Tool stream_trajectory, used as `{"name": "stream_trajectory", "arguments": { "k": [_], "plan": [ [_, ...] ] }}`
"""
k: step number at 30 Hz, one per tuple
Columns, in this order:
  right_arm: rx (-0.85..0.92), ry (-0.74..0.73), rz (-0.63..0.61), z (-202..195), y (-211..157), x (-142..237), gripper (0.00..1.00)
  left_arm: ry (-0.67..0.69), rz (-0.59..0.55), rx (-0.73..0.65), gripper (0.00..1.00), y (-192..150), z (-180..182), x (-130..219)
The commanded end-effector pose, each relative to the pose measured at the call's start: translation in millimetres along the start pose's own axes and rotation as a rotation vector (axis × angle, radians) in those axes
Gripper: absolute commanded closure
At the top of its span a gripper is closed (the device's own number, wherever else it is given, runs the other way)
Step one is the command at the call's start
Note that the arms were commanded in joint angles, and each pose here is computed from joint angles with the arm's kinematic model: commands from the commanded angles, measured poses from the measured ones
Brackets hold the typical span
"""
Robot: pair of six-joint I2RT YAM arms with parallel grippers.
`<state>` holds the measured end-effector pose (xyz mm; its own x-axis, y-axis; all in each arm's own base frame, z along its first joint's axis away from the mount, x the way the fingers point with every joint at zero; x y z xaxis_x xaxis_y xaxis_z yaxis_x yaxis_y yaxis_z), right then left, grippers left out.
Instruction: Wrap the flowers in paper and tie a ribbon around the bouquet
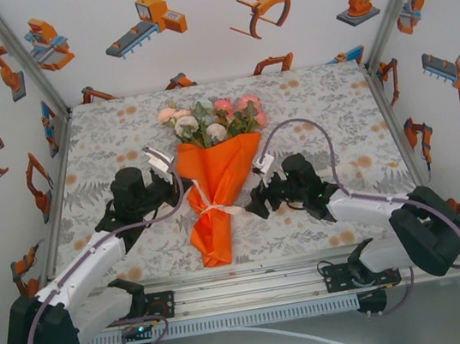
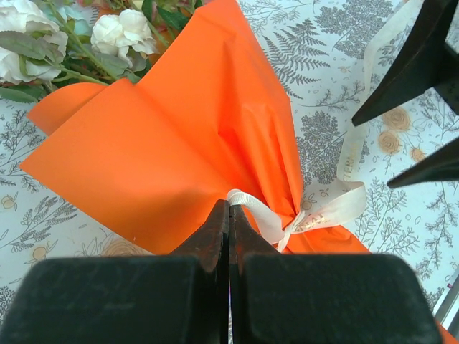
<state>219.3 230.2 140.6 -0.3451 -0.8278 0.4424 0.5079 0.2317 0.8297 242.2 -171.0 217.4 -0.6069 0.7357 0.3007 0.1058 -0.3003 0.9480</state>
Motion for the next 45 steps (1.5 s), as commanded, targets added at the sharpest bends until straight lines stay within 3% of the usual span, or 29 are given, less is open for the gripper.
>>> {"name": "stream_trajectory", "arguments": {
  "k": [1, 3, 7, 14, 18, 21, 24, 28, 31, 33, 36, 41, 45],
  "plan": [
    [0.09, 0.188, 0.052, 15.9, -8.9, -5.6, 0.26, 0.012, -0.044, -0.039, 1.0, 8.5, -0.2, 4.4],
    [0.103, 0.228, 0.042, 17.8, -9.0, -10.9, 0.2, 0.007, -0.043, -0.044, 1.0, 9.1, -0.3, 3.7],
    [0.112, 0.187, 0.013, 6.9, -10.4, -24.7, 0.19, 0.003, -0.053, -0.047, 1.0, 11.4, 0.0, 2.0],
    [0.123, 0.012, 0.025, -24.1, -31.7, -45.3, 0.28, 0.015, -0.064, -0.051, 1.0, 13.2, 1.4, 2.9],
    [0.117, -0.2, -0.021, -43.8, -33.7, -33.3, 0.42, 0.038, -0.052, -0.053, 1.0, 8.5, 1.8, 6.3],
    [0.119, -0.38, -0.06, -58.1, -32.1, -17.2, 0.34, 0.056, -0.056, -0.059, 1.0, 6.8, 2.3, 9.0],
    [0.113, -0.508, -0.069, -70.3, -33.6, -8.0, 0.33, 0.063, -0.056, -0.063, 1.0, 6.4, 2.8, 8.9],
    [0.056, -0.6, -0.066, -85.1, -39.7, -1.3, 0.43, 0.064, -0.056, -0.062, 1.0, 6.0, 3.4, 8.0],
    [-0.004, -0.604, -0.064, -91.7, -44.8, 0.4, 0.59, 0.064, -0.055, -0.063, 1.0, 5.2, 3.0, 8.0],
    [-0.027, -0.564, -0.062, -90.9, -45.8, -1.4, 0.79, 0.066, -0.055, -0.064, 1.0, 5.1, 3.4, 8.2],
    [-0.049, -0.508, -0.081, -87.2, -40.3, -1.9, 1.0, 0.065, -0.063, -0.064, 1.0, 6.7, 3.0, 8.6],
    [-0.078, -0.392, -0.192, -66.8, -12.0, 10.7, 1.0, 0.066, -0.074, -0.06, 1.0, 9.4, 3.0, 10.6],
    [-0.162, -0.199, -0.241, -39.1, 22.0, 14.7, 1.0, 0.052, -0.093, -0.055, 1.0, 13.0, 0.9, 12.1]
  ]
}}
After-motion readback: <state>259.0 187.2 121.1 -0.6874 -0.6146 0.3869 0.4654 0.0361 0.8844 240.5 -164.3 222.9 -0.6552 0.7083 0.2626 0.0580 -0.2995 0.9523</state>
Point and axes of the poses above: each hand's point on the last joint's axis, 136 mm out from that joint toward the fingers, its own x axis back along the fingers, its own z axis along the line the jaws close on, y = z × x, the point moved 6 cm from there along x, back along the fingers, and after that the axes turned 11 degrees about -x, right-handed, at the moved point
